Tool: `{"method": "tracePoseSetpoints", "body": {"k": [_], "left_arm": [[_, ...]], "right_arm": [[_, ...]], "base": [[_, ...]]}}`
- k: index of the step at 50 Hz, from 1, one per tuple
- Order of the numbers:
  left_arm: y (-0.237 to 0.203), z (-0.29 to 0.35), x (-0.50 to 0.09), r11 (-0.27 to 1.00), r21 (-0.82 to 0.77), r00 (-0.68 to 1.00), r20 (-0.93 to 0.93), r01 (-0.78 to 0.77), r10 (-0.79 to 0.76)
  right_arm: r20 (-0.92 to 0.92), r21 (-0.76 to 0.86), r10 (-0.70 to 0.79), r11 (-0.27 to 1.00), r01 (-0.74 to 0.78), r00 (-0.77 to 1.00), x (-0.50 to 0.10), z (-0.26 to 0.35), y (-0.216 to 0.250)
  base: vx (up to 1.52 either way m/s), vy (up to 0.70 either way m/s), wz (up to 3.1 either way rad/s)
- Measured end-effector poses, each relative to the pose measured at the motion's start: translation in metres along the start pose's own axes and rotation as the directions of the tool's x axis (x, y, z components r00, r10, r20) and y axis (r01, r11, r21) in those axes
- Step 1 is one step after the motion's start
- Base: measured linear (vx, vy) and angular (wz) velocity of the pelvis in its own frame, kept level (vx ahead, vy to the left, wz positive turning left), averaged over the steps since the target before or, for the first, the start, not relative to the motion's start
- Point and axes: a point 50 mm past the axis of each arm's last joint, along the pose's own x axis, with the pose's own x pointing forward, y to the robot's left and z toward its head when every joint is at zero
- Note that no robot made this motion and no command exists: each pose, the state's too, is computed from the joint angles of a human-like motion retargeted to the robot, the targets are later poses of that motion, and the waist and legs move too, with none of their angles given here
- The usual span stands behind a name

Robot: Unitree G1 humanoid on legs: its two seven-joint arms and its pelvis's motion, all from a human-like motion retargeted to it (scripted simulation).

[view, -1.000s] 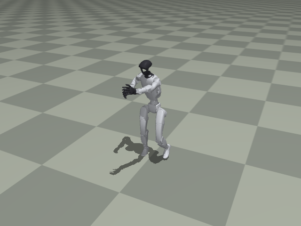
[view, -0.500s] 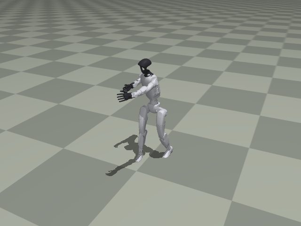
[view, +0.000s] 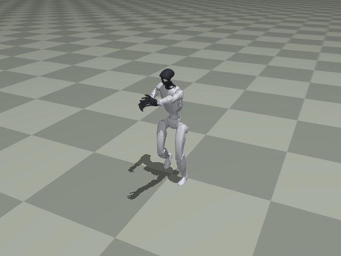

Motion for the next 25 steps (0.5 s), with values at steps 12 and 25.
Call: {"method": "tracePoseSetpoints", "body": {"k": [12, 25], "left_arm": [[0.071, -0.081, -0.011, 0.969, -0.072, 0.955, -0.203, -0.235, 0.216], [-0.003, -0.046, -0.021, 0.97, -0.242, 0.997, -0.081, -0.026, 0.007]], "right_arm": [[0.048, -0.046, -0.012, 0.999, 0.014, 0.999, -0.005, 0.014, -0.003], [-0.037, 0.016, 0.019, 1.0, -0.019, 0.999, 0.01, -0.009, 0.01]], "base": [[0.83, 0.04, 0.22], [0.82, 0.05, -0.17]]}}
